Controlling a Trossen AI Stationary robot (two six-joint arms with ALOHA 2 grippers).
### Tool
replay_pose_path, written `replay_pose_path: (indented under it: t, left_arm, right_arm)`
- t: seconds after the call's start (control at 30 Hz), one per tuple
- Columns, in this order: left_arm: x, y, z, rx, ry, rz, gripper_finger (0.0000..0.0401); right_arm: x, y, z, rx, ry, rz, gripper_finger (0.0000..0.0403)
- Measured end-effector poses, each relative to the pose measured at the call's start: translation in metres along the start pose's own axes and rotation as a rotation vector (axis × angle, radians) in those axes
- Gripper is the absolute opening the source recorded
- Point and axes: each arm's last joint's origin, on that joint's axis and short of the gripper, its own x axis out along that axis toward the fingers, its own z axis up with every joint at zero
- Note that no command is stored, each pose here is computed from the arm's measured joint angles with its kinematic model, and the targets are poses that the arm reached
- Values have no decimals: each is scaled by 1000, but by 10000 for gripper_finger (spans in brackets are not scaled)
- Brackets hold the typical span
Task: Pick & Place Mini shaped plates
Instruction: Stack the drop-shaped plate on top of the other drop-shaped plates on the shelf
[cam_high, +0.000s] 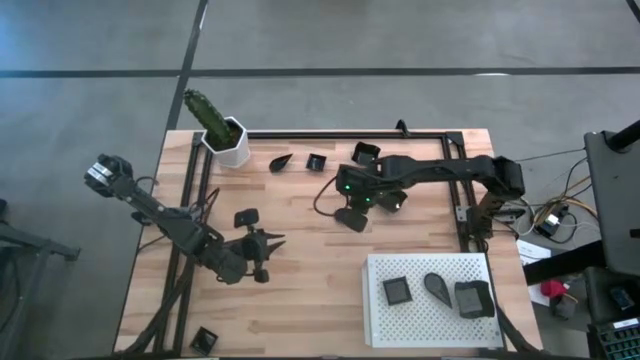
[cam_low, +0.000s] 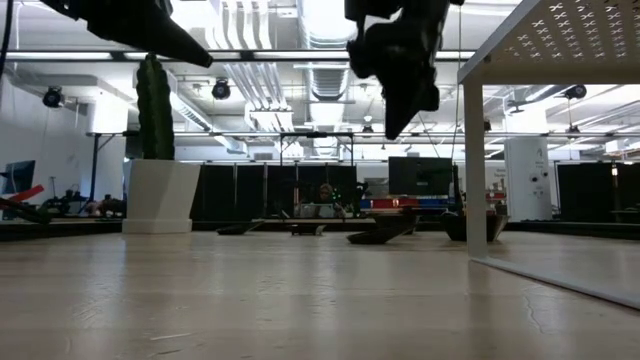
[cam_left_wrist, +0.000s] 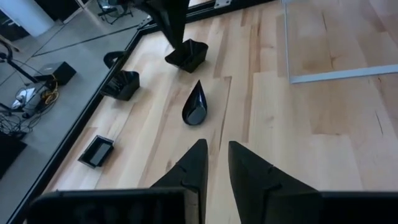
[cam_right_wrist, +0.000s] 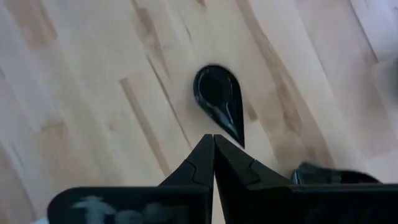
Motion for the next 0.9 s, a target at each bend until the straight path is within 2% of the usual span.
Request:
replay_pose_path:
  t: [0.23,0.47,0.9]
  left_arm:
    - [-4,5,-3,-33,-9,-2,60]
    - [-8,7,-6,-39,-18,-9,58]
    - [-9,8,-6,-42,-22,-8,58]
  right_arm:
    - [18,-7,13,30,-31,3,8]
    - [38,-15,17,49,-2,-62,13]
    - [87,-22,19,68,117,-90,105]
